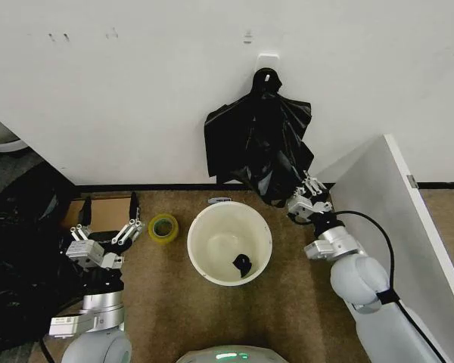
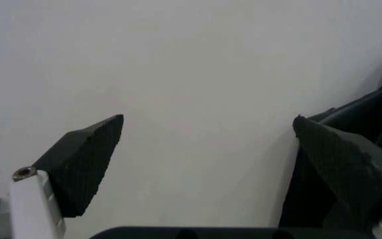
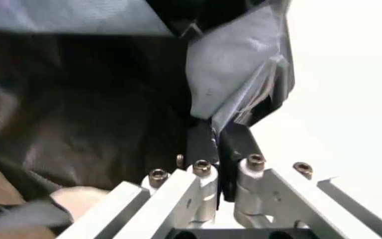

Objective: Place the garbage bag over the trash bin.

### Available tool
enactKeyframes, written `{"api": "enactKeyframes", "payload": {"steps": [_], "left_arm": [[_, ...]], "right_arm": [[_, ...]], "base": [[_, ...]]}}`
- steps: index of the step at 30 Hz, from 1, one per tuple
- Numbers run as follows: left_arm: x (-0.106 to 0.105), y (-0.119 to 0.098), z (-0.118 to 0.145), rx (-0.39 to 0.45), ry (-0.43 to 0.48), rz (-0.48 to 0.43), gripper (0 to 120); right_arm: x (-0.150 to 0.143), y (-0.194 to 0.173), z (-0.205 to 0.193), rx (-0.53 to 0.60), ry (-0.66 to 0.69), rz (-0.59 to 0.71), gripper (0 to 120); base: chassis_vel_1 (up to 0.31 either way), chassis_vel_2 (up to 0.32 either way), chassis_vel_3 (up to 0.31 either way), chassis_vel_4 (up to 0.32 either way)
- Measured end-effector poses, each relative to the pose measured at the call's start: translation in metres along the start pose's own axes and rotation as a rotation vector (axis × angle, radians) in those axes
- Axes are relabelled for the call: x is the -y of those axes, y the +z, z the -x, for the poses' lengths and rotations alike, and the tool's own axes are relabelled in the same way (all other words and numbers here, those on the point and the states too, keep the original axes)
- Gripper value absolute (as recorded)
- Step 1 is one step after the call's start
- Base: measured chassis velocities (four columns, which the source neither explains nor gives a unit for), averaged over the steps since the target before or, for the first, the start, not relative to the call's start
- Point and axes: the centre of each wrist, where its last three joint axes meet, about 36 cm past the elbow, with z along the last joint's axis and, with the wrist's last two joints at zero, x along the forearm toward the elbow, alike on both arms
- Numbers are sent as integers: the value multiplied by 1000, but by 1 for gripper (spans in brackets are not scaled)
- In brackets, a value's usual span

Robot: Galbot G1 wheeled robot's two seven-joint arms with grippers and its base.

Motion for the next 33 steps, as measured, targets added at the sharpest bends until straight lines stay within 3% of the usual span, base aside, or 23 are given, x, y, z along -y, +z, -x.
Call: {"api": "enactKeyframes", "payload": {"steps": [5,7,10,12,14,15,21,22,24,28,30,33], "left_arm": [[-9,5,10,12,83,24,100],[-11,6,13,16,112,30,100],[-31,14,34,48,287,60,100],[-42,18,49,66,374,92,100],[-63,23,83,87,553,180,100],[-63,23,83,87,553,180,100],[-76,17,151,94,875,332,100],[-76,17,151,94,875,332,100],[-71,17,167,92,958,330,100],[-54,33,181,57,1057,302,100],[-50,38,183,52,1070,312,100],[-39,54,190,56,1054,399,100]], "right_arm": [[-6,-23,-14,12,30,340,0],[-5,-26,-14,20,33,396,0],[-1,-35,-12,71,39,546,0],[0,-37,-11,96,36,570,0],[1,-39,-10,132,19,587,0],[1,-39,-10,132,19,587,0],[-9,-48,-1,196,-32,631,0],[-9,-48,-1,196,-32,631,0],[-12,-48,0,200,-38,638,0],[-14,-49,0,203,-46,640,0],[-14,-49,0,204,-47,640,0],[-12,-48,0,206,-46,634,0]], "base": [[0,0,0,0],[0,0,0,0],[0,0,0,0],[0,0,0,0],[0,0,0,0],[0,0,0,0],[0,0,0,0],[0,0,0,0],[0,0,0,0],[0,0,0,0],[0,0,0,0],[0,0,0,0]]}}
